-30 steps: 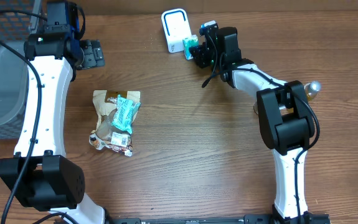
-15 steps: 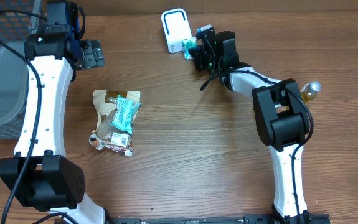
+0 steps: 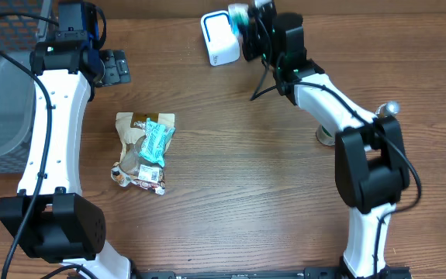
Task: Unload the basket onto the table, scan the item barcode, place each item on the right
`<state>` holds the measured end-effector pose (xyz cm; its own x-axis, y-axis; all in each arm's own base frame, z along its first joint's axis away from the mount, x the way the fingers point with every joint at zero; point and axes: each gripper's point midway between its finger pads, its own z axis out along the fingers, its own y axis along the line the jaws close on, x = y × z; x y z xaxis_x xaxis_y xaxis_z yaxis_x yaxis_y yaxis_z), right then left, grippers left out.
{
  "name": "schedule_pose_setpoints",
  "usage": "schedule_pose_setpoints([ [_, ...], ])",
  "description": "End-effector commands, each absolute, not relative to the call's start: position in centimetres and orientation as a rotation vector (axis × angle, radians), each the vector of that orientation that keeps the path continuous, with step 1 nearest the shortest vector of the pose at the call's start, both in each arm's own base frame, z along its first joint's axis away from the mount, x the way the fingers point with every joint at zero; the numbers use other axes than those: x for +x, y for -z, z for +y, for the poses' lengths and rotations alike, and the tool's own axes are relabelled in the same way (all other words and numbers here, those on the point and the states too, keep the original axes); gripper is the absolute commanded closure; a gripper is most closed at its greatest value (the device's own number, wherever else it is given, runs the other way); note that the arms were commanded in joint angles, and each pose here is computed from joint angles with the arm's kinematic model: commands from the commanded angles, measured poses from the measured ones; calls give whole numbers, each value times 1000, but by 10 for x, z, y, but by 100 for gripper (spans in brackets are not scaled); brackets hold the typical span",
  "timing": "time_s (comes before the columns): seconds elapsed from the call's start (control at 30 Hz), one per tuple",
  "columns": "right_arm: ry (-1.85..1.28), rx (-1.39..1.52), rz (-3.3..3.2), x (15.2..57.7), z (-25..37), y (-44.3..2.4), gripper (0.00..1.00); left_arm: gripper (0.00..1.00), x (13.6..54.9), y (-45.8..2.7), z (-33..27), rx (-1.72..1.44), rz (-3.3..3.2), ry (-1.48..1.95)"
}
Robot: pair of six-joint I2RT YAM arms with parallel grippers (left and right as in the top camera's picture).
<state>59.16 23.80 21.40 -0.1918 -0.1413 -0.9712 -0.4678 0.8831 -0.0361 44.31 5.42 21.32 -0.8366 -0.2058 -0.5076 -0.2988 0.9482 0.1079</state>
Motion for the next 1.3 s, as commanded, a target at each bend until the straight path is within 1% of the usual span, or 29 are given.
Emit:
schedule_pose_setpoints([
  [0.0,-78,-529,1709,593,249,-213,96,0,444,-227,54,-341,2560,-255],
  [0.13,43,-585,1667,600,262,-184,96,0,444,-227,54,-341,2560,-255],
  [0.27,195,-578,1660,613,254,-139,96,1,444,-227,54,-341,2561,-255],
  [0.37,234,-575,1695,619,244,-107,96,0,444,-227,54,-341,2560,-255],
  [0.43,229,-558,1708,620,239,-102,97,0,444,-227,54,-341,2560,-255],
  [0.47,199,-520,1708,620,240,-107,97,0,444,-227,54,-341,2560,-255],
  [0.53,156,-468,1683,620,241,-130,97,1,444,-227,54,-341,2561,-255],
  [0.67,102,-406,1618,610,240,-208,97,1,444,-227,54,-341,2561,-255],
  [0.7,91,-394,1619,606,238,-221,97,0,444,-227,54,-341,2561,-255],
  [0.73,69,-370,1633,599,234,-240,97,1,444,-227,54,-341,2560,-255],
  [0.8,54,-355,1695,586,224,-258,97,0,444,-227,54,-341,2561,-255],
  [0.87,33,-339,1810,567,214,-259,97,0,444,-227,54,-341,2560,-255],
  [0.93,14,-312,1981,540,202,-244,97,0,444,-227,54,-341,2561,-255],
  [1.03,7,-274,2301,488,182,-197,96,0,444,-227,54,-341,2561,-255],
  [1.17,14,-166,2774,401,156,-126,95,0,444,-227,54,-341,2561,-255],
  [1.27,90,-79,3002,347,137,-90,91,1,444,-227,54,-341,2561,-255],
])
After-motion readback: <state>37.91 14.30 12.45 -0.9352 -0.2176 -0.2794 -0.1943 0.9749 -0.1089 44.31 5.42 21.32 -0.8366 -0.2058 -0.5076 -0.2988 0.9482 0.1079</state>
